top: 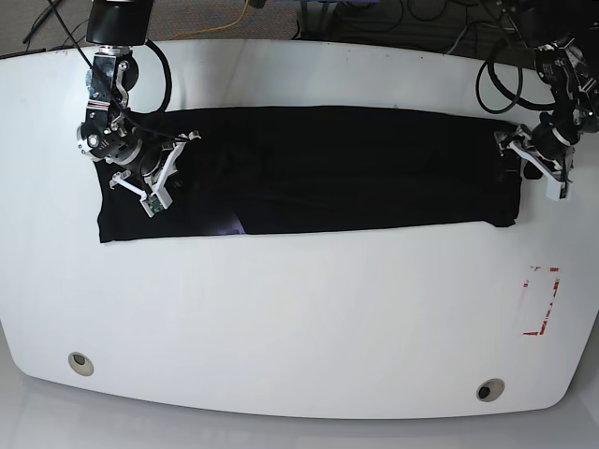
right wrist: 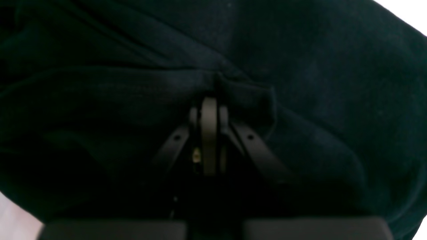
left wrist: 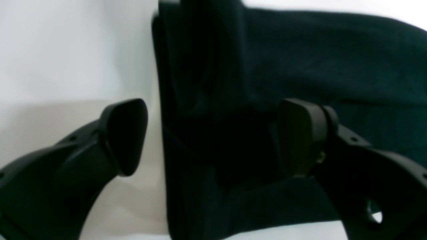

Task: Layout the t-shirt on the table in an organized manner, then fold the t-shirt properly
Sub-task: 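Hold the side edges and lift the left gripper's edge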

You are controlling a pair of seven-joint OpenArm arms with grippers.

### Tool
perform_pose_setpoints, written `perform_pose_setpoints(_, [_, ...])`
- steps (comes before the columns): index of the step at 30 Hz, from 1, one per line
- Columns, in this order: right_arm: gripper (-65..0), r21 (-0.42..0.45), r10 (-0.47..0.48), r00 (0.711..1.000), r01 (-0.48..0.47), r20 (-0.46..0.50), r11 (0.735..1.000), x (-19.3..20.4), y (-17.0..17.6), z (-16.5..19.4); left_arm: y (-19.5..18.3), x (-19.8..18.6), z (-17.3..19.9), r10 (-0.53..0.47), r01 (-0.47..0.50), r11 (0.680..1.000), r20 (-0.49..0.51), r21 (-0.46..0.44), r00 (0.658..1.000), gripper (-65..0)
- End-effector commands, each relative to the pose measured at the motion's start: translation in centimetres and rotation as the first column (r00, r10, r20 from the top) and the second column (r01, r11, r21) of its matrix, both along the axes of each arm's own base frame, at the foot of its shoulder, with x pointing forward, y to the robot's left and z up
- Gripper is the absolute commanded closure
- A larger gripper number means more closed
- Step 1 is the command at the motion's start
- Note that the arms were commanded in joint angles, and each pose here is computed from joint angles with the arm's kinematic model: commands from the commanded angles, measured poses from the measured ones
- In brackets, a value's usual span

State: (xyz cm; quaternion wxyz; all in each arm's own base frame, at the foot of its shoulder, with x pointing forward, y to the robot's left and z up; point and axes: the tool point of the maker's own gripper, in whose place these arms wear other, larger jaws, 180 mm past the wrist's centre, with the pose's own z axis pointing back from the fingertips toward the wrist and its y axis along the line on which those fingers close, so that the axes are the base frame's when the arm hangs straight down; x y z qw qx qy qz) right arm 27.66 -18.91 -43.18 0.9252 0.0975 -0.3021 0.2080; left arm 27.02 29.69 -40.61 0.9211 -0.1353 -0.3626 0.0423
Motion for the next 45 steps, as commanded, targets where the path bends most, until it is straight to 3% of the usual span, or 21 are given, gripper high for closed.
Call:
perform_pose_setpoints(1, [0.0, -0.057, 0.024, 0.996, -0.029, -0.084, 0.998, -1.6, -0.5, -1.3, 0.3, 0.4, 0.2, -0.006, 0.006, 1.000, -0.001, 0.005, 1.000, -56.8])
perform_pose_setpoints(16, [0.0, -0.055, 0.024, 0.996, -0.029, -0.088, 0.998, -1.8, -0.5, -1.4, -3.4, 0.2, -1.5, -0.114, 0.113, 0.993, -0.050, -0.020, 0.992, -54.5])
perform_pose_setpoints(26, [0.0, -0.056, 0.023, 0.996, -0.028, -0.087, 0.998, -1.8, -0.6, -1.4, -3.6, 0.4, -1.5, -0.120, 0.119, 0.993, -0.046, -0.022, 0.992, -31.7])
perform_pose_setpoints(33, [0.0, -0.055, 0.023, 0.996, -0.028, -0.088, 0.998, -1.8, -0.5, -1.4, -3.6, 0.9, -1.1, -0.112, 0.111, 0.994, -0.017, -0.024, 0.994, -4.4])
perform_pose_setpoints(35, [0.0, -0.053, 0.023, 0.996, -0.027, -0.088, 0.998, -1.8, -0.5, -1.5, -3.7, 1.2, -0.9, -0.106, 0.106, 0.994, 0.004, -0.026, 0.994, 0.0])
perform_pose_setpoints(45, [0.0, -0.054, 0.024, 0.996, -0.029, -0.085, 0.998, -1.8, -0.5, -1.4, -6.2, 2.4, 1.2, -0.131, 0.135, 0.990, 0.098, -0.034, 0.986, 0.0])
